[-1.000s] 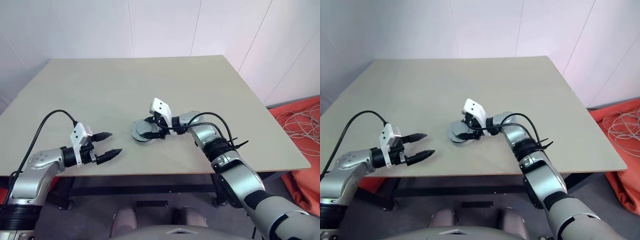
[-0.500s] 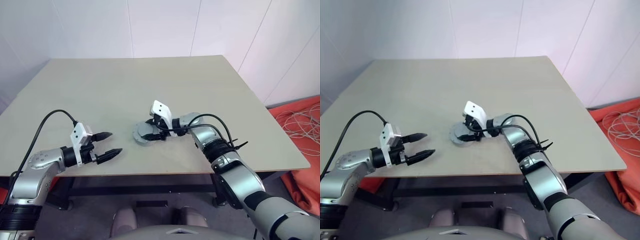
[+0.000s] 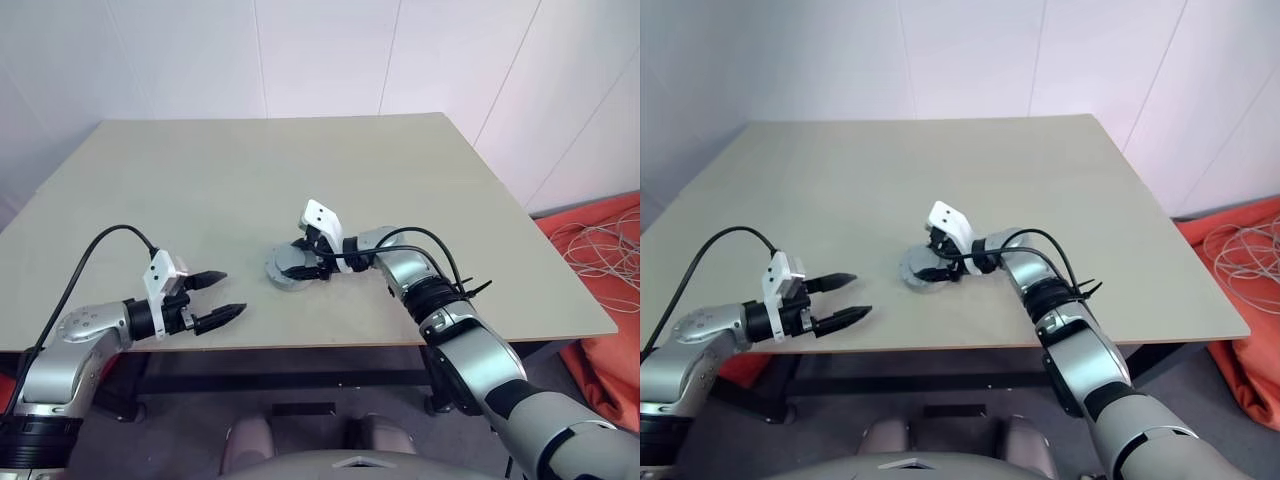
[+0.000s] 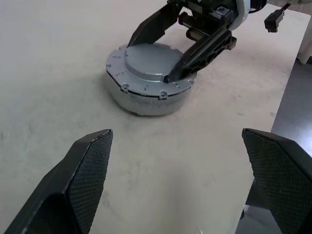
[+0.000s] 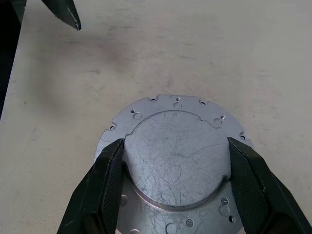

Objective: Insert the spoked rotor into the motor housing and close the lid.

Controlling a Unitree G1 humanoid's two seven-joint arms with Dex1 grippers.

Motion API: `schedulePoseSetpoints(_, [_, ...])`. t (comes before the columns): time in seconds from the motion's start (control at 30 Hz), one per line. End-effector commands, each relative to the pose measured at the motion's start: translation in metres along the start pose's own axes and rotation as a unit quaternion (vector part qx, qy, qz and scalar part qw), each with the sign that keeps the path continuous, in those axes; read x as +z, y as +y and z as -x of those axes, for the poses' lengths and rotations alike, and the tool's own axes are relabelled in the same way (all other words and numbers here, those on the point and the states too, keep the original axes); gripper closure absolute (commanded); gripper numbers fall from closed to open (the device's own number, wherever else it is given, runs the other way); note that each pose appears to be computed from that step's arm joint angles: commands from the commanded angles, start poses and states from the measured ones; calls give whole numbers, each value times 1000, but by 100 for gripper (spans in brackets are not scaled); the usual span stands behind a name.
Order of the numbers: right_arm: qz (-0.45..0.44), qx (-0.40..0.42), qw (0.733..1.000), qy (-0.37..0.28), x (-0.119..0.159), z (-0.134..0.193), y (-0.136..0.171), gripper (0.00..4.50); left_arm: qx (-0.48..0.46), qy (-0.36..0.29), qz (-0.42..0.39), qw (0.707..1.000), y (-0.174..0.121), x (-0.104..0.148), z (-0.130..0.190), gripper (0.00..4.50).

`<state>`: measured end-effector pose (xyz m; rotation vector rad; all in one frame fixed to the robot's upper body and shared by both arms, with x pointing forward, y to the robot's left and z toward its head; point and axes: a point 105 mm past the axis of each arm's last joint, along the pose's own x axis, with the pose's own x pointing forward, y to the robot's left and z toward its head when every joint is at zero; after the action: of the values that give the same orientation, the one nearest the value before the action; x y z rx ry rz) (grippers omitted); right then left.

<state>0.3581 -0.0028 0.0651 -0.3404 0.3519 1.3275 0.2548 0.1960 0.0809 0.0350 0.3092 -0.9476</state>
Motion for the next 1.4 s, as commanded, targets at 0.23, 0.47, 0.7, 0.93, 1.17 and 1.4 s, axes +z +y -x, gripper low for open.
schedulePoseSetpoints(0.23, [-31,9,999,-5,2,-2,2,138,-14,-6,-15,1000,-6,11,2,0])
schedulePoseSetpoints(0.47, [-24,3,1000,-9,8,-1,-1,138,-13,-8,-14,1000,-5,12,2,0])
schedulePoseSetpoints(0.7, [-12,-6,999,33,-10,-1,-2,138,-12,-10,-16,1000,-4,13,2,0])
schedulePoseSetpoints(0.93, [-25,-4,998,65,-25,-1,-1,138,-12,-13,-17,1000,-3,16,2,0])
schedulePoseSetpoints(1.17, [-30,6,997,64,-23,-2,2,138,-7,-16,-18,1000,0,19,2,0])
schedulePoseSetpoints(1.4, [-36,24,997,68,-25,-3,8,138,-4,-21,-17,1000,2,22,1,0])
